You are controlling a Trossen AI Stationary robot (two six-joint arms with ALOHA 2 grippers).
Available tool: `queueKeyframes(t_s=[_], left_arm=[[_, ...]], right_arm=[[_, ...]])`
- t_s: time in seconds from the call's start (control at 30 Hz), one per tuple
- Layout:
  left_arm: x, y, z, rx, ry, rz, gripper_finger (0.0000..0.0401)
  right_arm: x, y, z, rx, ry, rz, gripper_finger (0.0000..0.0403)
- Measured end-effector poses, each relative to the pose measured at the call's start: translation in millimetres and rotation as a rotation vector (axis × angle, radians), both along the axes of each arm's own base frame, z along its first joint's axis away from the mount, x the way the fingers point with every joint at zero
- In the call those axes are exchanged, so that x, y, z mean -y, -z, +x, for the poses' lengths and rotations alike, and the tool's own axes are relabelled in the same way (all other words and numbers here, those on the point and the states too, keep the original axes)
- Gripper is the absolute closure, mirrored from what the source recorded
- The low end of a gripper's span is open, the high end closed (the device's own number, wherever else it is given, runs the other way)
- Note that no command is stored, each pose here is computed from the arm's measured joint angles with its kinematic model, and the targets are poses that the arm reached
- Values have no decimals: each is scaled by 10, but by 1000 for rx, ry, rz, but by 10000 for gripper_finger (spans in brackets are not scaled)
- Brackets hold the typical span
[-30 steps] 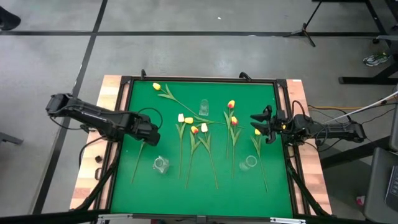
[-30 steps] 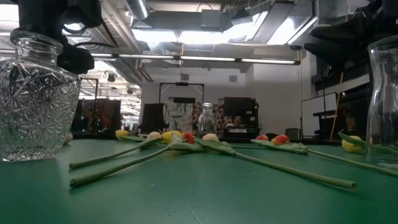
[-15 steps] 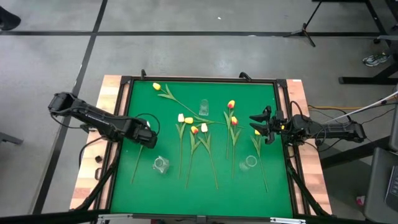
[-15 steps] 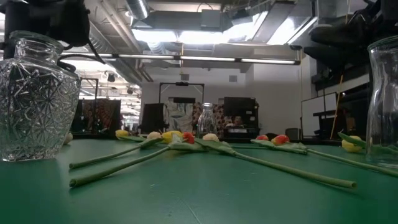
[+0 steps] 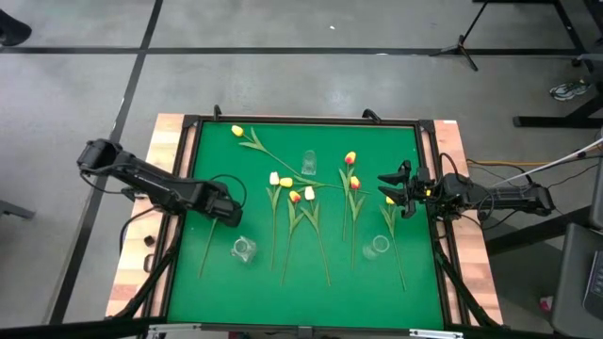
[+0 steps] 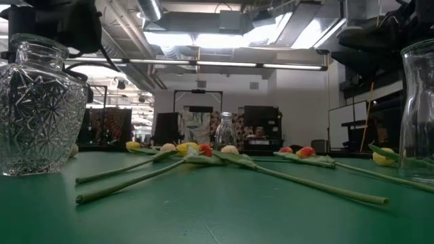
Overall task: Sort flowers into vase by color
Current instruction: Put the left white tulip into the top transparent vase
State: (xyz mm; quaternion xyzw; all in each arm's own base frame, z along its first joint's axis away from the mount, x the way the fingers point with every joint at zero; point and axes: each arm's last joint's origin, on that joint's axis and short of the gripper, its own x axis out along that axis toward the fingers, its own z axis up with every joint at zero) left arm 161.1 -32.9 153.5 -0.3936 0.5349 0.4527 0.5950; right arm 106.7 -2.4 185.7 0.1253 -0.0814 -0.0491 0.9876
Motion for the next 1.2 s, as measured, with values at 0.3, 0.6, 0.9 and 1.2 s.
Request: queueKeyframes(t_s=[0.3,0.6,0.9,1.2], left_arm=[[29,95,35,-56,28,3,256],[25,95,37,-49,-22,3,318],[20,95,38,-49,-29,3,394],[25,19,108,-8,-32,26,398]], right_arm=[[0,1,0,-1,0,0,226],[3,0,0,-1,9,2,226],[3,8,1,-9,11,2,226],[3,15,2,-16,11,2,226]])
